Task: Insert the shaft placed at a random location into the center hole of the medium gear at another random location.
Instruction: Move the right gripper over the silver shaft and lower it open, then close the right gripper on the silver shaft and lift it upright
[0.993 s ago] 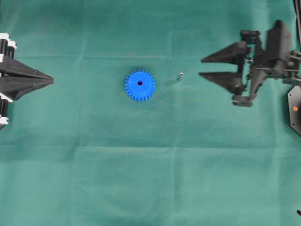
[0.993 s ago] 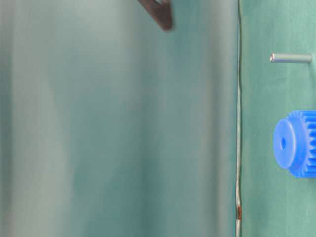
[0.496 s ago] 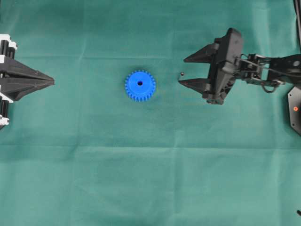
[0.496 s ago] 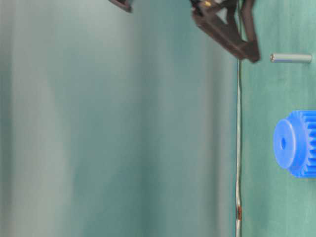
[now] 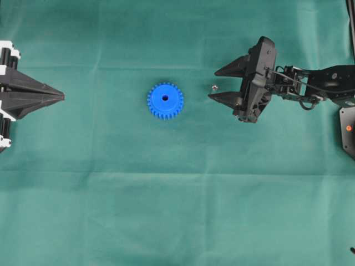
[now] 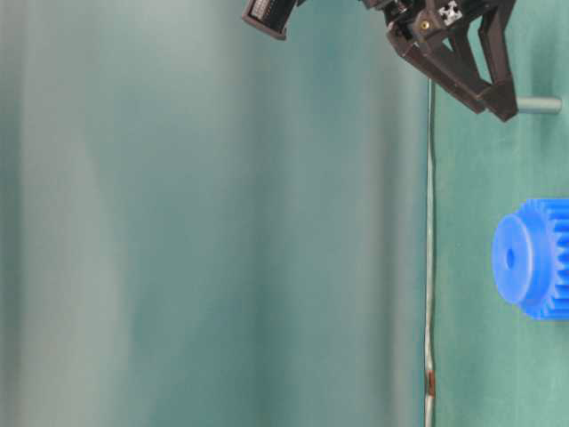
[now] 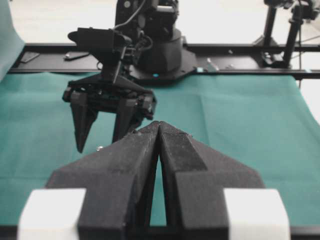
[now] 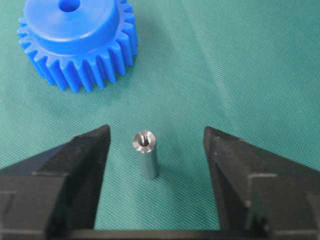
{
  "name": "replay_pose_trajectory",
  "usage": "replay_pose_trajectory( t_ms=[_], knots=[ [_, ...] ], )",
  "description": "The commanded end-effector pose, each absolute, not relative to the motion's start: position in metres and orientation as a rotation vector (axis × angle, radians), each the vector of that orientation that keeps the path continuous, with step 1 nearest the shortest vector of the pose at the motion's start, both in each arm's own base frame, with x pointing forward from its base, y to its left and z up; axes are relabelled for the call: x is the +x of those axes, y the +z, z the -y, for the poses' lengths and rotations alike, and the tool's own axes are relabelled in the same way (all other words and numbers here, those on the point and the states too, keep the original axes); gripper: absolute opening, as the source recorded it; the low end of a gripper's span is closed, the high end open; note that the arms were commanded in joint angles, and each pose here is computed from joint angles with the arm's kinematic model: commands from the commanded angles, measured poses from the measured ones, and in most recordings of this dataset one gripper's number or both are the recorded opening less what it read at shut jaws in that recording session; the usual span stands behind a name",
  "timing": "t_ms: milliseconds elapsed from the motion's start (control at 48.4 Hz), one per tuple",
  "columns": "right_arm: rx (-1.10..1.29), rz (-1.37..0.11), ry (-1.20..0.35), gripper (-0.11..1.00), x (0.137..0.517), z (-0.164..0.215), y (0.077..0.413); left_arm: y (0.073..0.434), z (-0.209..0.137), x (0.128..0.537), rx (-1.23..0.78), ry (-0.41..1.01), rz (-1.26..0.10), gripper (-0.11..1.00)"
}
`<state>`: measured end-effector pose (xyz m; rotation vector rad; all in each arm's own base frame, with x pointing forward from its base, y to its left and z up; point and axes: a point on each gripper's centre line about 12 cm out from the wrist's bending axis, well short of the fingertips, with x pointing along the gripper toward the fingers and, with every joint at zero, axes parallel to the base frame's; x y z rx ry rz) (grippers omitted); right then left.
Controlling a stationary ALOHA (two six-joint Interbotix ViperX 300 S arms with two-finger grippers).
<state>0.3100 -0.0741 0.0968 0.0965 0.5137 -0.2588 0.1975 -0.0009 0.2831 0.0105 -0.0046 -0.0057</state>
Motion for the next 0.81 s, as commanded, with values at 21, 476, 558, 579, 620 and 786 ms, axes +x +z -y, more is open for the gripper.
replay_pose_trajectory(
  t_ms=[21,476,558,579,620,786],
  knots=[
    [0.087,-0.476,-0.261,0.65,0.316,0.076,0.105,0.293,0.001,0.2,0.013,-0.006,0.028,0.0],
    [0.075,-0.478,-0.252,0.14,0.316,0.076,0.105,0.293,0.001,0.2,0.012,-0.008,0.028,0.0],
    [0.075,-0.476,-0.25,0.14,0.316,0.075,0.106,0.293,0.001,0.2,0.012,-0.006,0.029,0.0],
    [0.076,-0.474,-0.251,0.14,0.317,0.076,0.106,0.293,0.001,0.2,0.012,-0.006,0.028,0.0],
    [0.079,-0.474,-0.252,0.14,0.317,0.075,0.107,0.293,0.001,0.2,0.012,-0.008,0.031,0.0],
    [0.088,-0.468,-0.248,0.14,0.318,0.074,0.128,0.293,0.001,0.2,0.012,-0.006,0.029,0.0]
  ],
)
